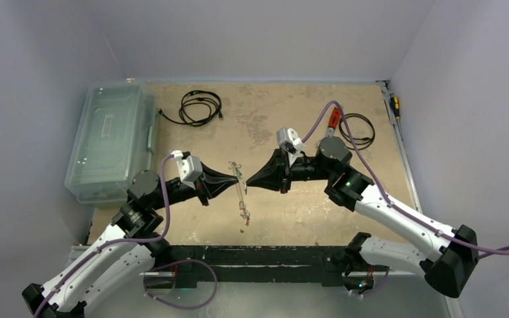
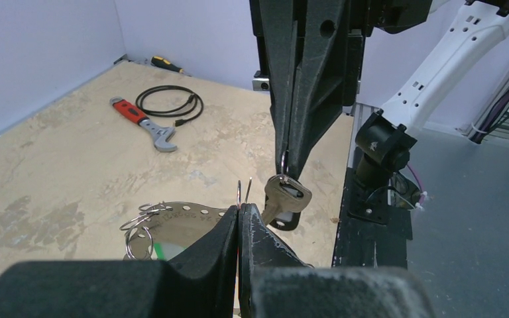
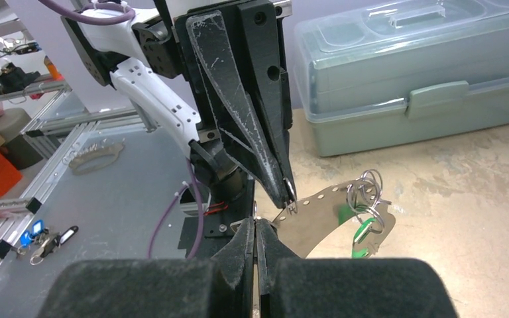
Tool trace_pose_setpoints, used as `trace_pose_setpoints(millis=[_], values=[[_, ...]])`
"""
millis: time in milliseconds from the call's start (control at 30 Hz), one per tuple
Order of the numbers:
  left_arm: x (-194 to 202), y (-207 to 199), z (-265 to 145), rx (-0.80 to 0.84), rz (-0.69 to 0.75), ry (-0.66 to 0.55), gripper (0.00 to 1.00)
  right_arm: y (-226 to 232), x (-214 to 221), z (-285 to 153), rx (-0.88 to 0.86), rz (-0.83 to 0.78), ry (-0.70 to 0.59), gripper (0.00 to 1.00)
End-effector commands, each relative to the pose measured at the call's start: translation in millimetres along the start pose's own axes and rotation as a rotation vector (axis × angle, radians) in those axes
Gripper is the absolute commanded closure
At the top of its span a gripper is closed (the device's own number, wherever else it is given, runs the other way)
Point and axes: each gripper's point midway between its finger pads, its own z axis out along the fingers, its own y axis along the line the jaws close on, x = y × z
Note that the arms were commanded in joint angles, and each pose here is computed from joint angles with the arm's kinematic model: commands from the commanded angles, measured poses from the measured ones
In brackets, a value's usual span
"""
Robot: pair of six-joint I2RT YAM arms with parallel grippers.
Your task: Put the keys on the keyring
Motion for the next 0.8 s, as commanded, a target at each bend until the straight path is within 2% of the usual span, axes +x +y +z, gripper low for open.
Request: trace_pose_setpoints(millis=[0,767], values=[[-13.0,-9.0,2.7,0.047,0.015,-0.054,1.00,1.7,-28.7,0.9,0.013,-0.017,-0.042,1.00],[-15.4,-14.2,1.0,0.064,0.021,-0.066,1.00,-14.1,-16.5,8.0,0.058,0.050,0.005,1.00]])
